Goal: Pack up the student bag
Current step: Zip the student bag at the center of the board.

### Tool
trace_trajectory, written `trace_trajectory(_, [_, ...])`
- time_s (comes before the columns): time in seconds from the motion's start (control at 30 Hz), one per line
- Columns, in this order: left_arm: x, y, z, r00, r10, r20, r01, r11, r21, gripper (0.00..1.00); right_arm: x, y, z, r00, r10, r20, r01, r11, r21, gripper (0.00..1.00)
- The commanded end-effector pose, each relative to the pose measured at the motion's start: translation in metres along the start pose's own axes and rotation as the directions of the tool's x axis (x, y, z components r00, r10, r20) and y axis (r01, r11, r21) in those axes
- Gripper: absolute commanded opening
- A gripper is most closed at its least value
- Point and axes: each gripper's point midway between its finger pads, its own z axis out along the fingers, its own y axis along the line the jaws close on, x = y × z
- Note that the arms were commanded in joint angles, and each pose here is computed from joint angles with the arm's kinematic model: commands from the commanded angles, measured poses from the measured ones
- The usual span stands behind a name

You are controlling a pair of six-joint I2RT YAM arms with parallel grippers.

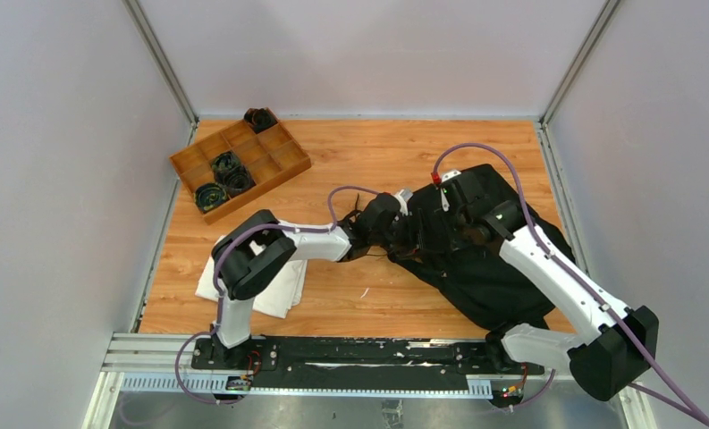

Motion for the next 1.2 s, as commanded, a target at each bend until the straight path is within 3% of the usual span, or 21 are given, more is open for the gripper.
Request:
trace_trajectory(0.0, [-0.024,-0.024,0.016,0.997,-0.041,0.071,0.035,0.996,0.083,0.54,-0.002,-0.001,0.0,0.999,0.033,0.025,-0.032,0.999,-0.024,0.0])
trace_trajectory(0.07, [-0.023,-0.021,0.02,0.997,-0.052,0.066,0.047,0.996,0.078,0.33,0.0,-0.006,0.0,0.999,0.037,0.024,-0.037,0.999,0.004,0.0])
trace_trajectory(0.13, [-0.022,-0.017,0.02,0.996,-0.054,0.067,0.049,0.997,0.067,0.06,-0.002,-0.014,0.001,0.998,0.059,0.03,-0.059,0.998,0.032,0.0])
trace_trajectory(0.17, [-0.022,-0.012,0.018,0.996,-0.053,0.073,0.049,0.997,0.056,0.0,-0.003,-0.02,0.0,0.997,0.073,0.033,-0.075,0.996,0.055,0.0])
trace_trajectory(0.3, [-0.033,0.016,-0.008,0.984,-0.074,0.159,0.078,0.997,-0.016,0.0,-0.017,-0.052,-0.004,0.99,0.114,0.087,-0.13,0.972,0.196,0.0])
trace_trajectory(0.6, [-0.049,0.082,-0.072,0.977,-0.084,0.198,0.115,0.982,-0.152,0.0,-0.044,-0.108,0.014,0.934,0.265,0.239,-0.322,0.916,0.24,0.0])
trace_trajectory(0.73, [-0.058,0.094,-0.097,0.982,-0.022,0.187,0.07,0.965,-0.252,0.0,-0.053,-0.13,0.036,0.88,0.373,0.294,-0.443,0.869,0.222,0.0])
trace_trajectory(0.9, [-0.081,0.099,-0.122,0.987,0.083,0.137,-0.025,0.926,-0.376,0.0,-0.045,-0.159,0.065,0.861,0.436,0.261,-0.501,0.815,0.293,0.0])
trace_trajectory(1.0, [-0.101,0.095,-0.134,0.968,0.193,0.161,-0.105,0.893,-0.438,0.0,-0.05,-0.163,0.082,0.848,0.466,0.252,-0.52,0.822,0.23,0.0])
trace_trajectory(1.17, [-0.13,0.083,-0.125,0.957,0.267,0.116,-0.195,0.883,-0.427,0.0,-0.063,-0.134,0.103,0.846,0.498,0.188,-0.518,0.852,0.072,0.04])
